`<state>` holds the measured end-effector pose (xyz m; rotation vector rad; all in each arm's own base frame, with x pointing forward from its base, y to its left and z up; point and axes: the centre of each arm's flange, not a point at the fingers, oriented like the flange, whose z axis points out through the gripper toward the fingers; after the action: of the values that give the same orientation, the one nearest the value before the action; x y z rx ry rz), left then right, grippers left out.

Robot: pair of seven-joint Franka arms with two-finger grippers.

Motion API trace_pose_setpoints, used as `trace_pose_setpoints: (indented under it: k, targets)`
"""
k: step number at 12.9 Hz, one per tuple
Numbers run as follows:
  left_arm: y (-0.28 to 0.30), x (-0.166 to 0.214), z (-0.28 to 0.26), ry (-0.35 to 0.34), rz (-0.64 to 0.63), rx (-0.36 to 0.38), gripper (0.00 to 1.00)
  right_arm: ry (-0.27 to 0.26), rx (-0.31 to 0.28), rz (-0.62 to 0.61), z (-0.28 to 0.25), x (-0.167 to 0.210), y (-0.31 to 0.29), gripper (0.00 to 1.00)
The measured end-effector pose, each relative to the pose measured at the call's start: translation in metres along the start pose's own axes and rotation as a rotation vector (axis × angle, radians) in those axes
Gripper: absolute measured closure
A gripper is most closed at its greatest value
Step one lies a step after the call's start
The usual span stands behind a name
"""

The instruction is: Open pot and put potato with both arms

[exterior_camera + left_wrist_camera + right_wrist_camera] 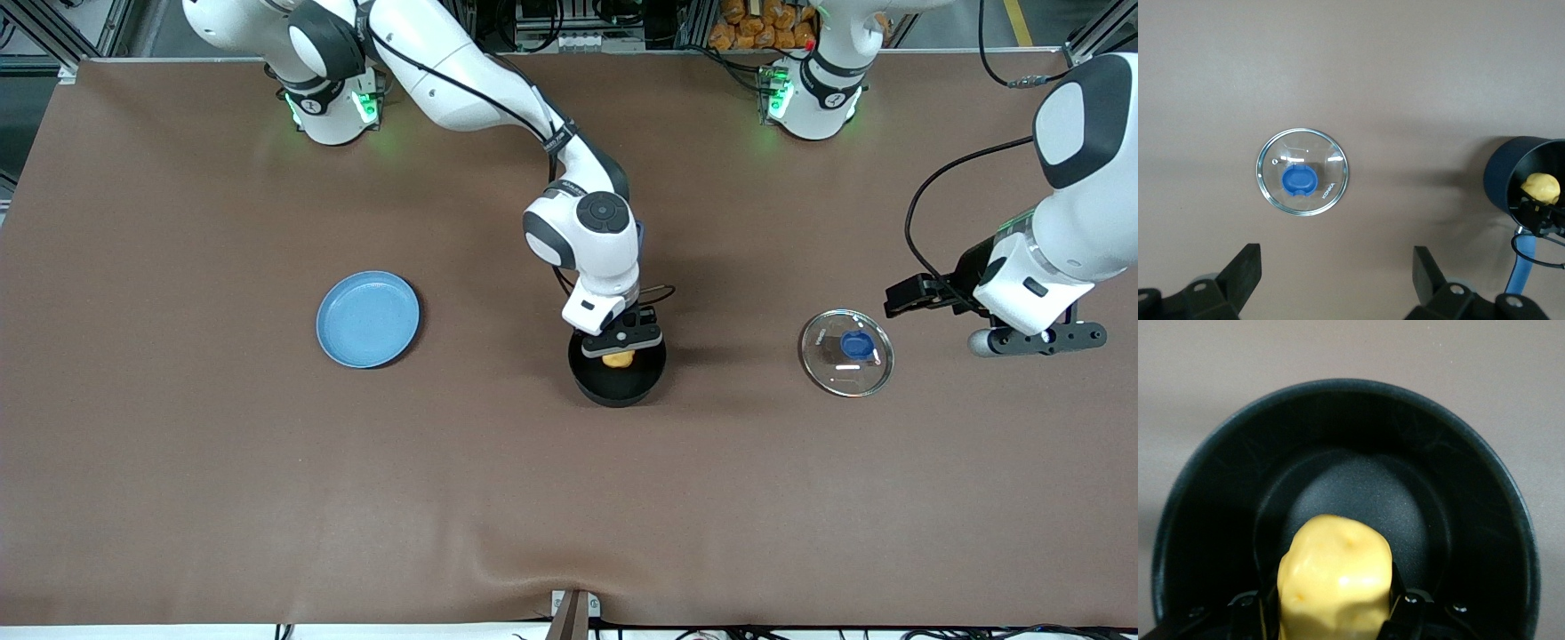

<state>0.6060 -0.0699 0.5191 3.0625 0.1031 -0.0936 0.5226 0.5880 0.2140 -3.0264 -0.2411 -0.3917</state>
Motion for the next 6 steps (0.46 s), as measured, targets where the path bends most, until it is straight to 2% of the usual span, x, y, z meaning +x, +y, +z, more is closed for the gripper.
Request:
trace_pose_setpoints:
  k: [4,5,6]
  targets:
    - [0.0014,-0.0012,0.001,-0.01,0.006,0.001,0.0,0.001,0.0,0.009,0.0009,0.0004,0.0006,0.37]
    - [0.0018,-0.0014,0.0011,-0.01,0.01,0.001,0.0,0.003,0.001,0.026,0.0006,0.0005,0.0005,0.33]
    - [0.0025,-0.0016,0.0012,-0.011,0.02,0.001,0.0,0.004,0.002,0.042,0.0004,0.0007,0.0003,0.22]
